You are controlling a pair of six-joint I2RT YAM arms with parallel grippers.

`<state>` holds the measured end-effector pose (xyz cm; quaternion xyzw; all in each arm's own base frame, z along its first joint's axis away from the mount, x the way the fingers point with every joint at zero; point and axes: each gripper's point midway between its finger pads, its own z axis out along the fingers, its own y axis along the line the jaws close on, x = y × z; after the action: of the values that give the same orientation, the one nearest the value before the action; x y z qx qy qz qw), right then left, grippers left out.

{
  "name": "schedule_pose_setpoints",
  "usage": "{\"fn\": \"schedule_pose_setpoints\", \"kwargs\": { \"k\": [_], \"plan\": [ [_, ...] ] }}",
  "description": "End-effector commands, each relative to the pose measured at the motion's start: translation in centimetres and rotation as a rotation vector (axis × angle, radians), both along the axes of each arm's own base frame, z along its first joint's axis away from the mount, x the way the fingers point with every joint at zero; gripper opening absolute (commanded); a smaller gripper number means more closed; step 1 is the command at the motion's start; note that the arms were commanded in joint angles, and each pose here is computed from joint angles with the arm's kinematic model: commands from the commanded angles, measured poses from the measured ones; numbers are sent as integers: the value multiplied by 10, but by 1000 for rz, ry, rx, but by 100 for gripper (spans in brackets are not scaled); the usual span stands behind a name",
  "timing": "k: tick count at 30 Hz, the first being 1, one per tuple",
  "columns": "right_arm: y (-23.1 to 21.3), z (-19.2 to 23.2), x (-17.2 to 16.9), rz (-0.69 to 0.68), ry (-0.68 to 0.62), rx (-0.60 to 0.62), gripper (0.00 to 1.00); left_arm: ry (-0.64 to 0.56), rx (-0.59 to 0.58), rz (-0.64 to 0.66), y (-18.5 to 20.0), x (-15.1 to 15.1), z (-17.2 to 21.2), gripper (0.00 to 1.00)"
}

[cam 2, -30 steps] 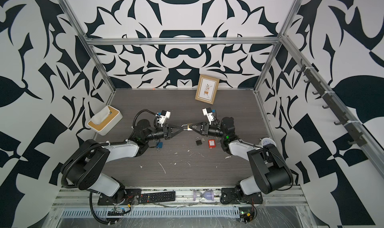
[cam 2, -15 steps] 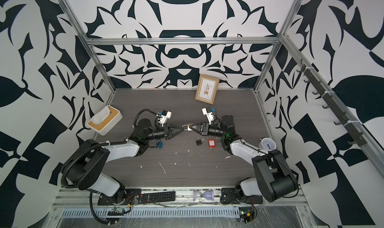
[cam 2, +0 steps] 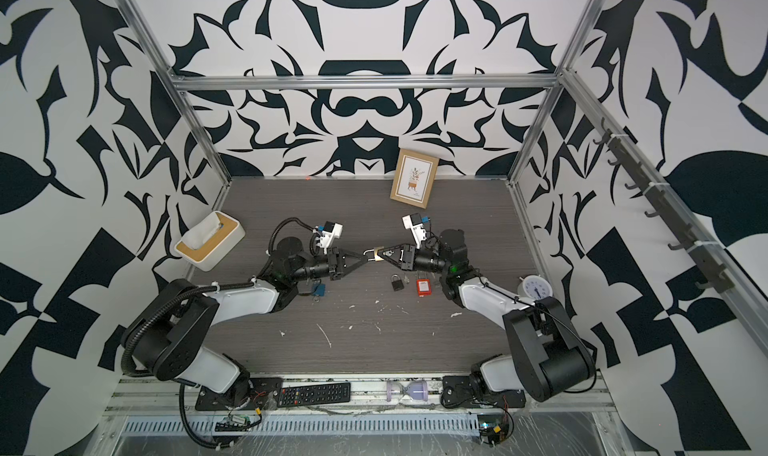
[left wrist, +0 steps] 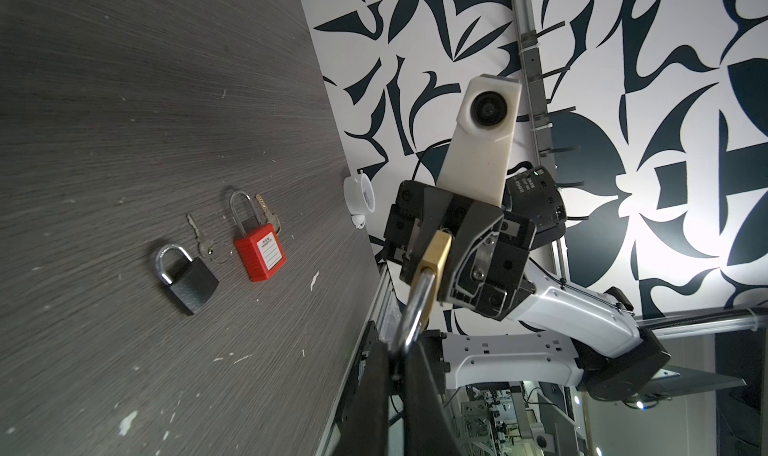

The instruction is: Lock with the key

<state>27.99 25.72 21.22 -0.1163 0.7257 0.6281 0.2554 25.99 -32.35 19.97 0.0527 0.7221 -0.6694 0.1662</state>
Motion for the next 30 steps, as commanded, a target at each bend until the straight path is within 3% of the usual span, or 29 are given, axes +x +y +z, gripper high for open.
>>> {"fn": "schedule_pose_setpoints", "kwargs": {
  "k": [1,14,21,22,25,26,28,30],
  "plan": [
    [28,17,-23,130,-67,27,0,-138,-69,-90,-14,-20,38,0],
    [46,8,-41,190,-47,35,0,-163,-67,-84,-13,-19,44,0],
    [34,2,-22,81,-23,-3,0,-146,-34,-57,-7,-14,36,0],
    [29,-4,-13,34,6,-26,0,-138,-26,-44,-4,-11,33,4],
    [14,-9,4,-78,37,-44,0,-115,-6,6,6,-1,21,54],
    [11,-8,8,-105,49,-37,0,-110,3,28,10,3,16,62],
    [12,0,9,-103,52,-5,0,-105,7,65,15,8,10,69],
    [13,7,9,-100,60,36,0,-111,-11,77,16,9,10,69]
  ]
}}
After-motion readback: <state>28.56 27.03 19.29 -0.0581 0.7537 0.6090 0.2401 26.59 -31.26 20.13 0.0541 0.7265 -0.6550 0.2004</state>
